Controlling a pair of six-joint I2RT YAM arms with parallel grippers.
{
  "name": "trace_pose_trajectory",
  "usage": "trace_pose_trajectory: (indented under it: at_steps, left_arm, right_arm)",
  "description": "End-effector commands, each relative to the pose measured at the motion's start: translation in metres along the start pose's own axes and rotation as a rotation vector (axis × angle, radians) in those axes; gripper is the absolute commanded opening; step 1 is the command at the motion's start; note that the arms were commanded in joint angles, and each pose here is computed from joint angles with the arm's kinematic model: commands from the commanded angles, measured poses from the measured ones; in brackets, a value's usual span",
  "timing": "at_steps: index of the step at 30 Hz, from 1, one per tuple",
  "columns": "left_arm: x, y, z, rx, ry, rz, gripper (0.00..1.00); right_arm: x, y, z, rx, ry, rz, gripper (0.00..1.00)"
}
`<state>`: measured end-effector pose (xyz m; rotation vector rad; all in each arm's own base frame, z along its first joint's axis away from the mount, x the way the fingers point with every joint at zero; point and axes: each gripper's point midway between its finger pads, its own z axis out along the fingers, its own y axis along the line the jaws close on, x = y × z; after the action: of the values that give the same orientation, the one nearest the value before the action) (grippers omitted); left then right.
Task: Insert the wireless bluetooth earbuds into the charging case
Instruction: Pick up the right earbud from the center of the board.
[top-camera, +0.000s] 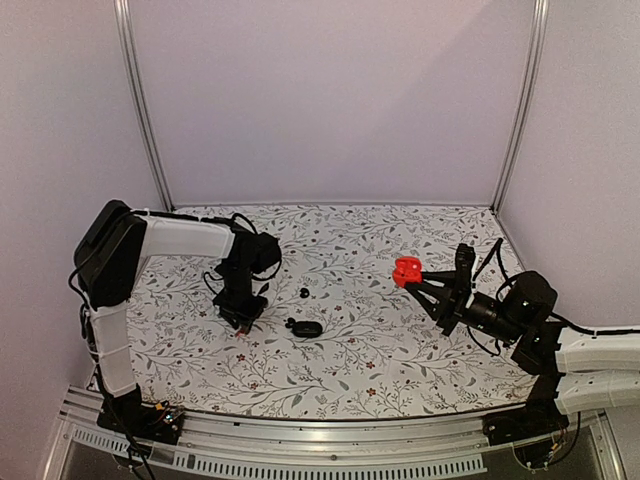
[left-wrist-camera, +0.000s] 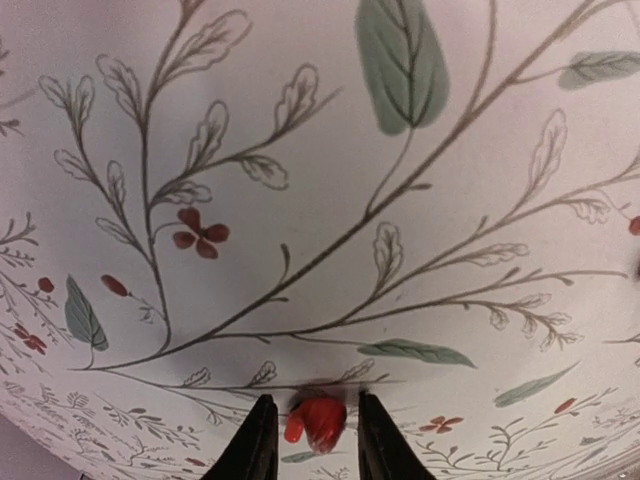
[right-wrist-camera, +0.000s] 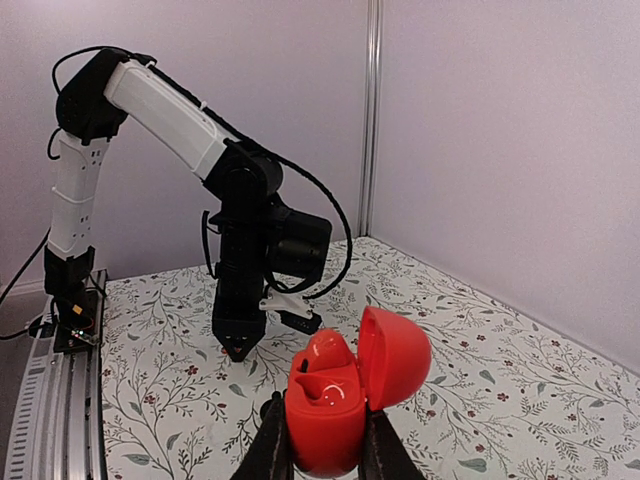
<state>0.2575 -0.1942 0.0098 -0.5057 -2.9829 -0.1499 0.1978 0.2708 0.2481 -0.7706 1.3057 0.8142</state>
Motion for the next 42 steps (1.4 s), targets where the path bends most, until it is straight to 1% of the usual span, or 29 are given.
trace_pose_trajectory:
  at_steps: [1,6,11,20,26,31,35,39,42]
  left_arm:
    - [0.010,-0.012,0.004,0.009,0.038,0.063,0.27]
    - [0.012,-0.020,0.013,-0.008,0.068,0.115,0.26]
    - [0.011,-0.019,0.015,-0.027,0.081,0.130,0.24]
    - [0.008,-0.019,0.015,-0.036,0.084,0.144,0.14]
    - [0.003,-0.017,0.011,-0.045,0.059,0.145,0.10]
    - [-0.011,-0.019,-0.001,0.009,-0.018,0.119,0.06]
    - [-0.027,-0.016,-0.020,0.039,-0.116,0.080,0.05]
    - [-0.048,-0.019,-0.060,0.100,-0.255,0.058,0.04]
    - [-0.066,-0.025,-0.105,0.152,-0.406,0.054,0.04]
  right_arm:
    - [-0.002,0.001,0.000,-0.009,-0.018,0.004,0.00]
    - [-0.003,0.001,0.000,-0.011,-0.018,0.006,0.00]
    - [-0.002,0.000,-0.002,-0.001,-0.019,0.007,0.00]
    - [-0.001,-0.001,-0.001,-0.001,-0.012,0.003,0.00]
    - [-0.004,-0.002,0.000,0.004,-0.017,-0.002,0.00]
    - [-0.007,-0.003,0.001,0.008,-0.023,-0.003,0.00]
    - [-0.012,-0.005,0.002,0.022,-0.029,-0.006,0.00]
    - [-0.017,-0.008,0.003,0.034,-0.041,-0.007,0.00]
    - [-0.019,-0.010,0.005,0.048,-0.045,-0.003,0.00]
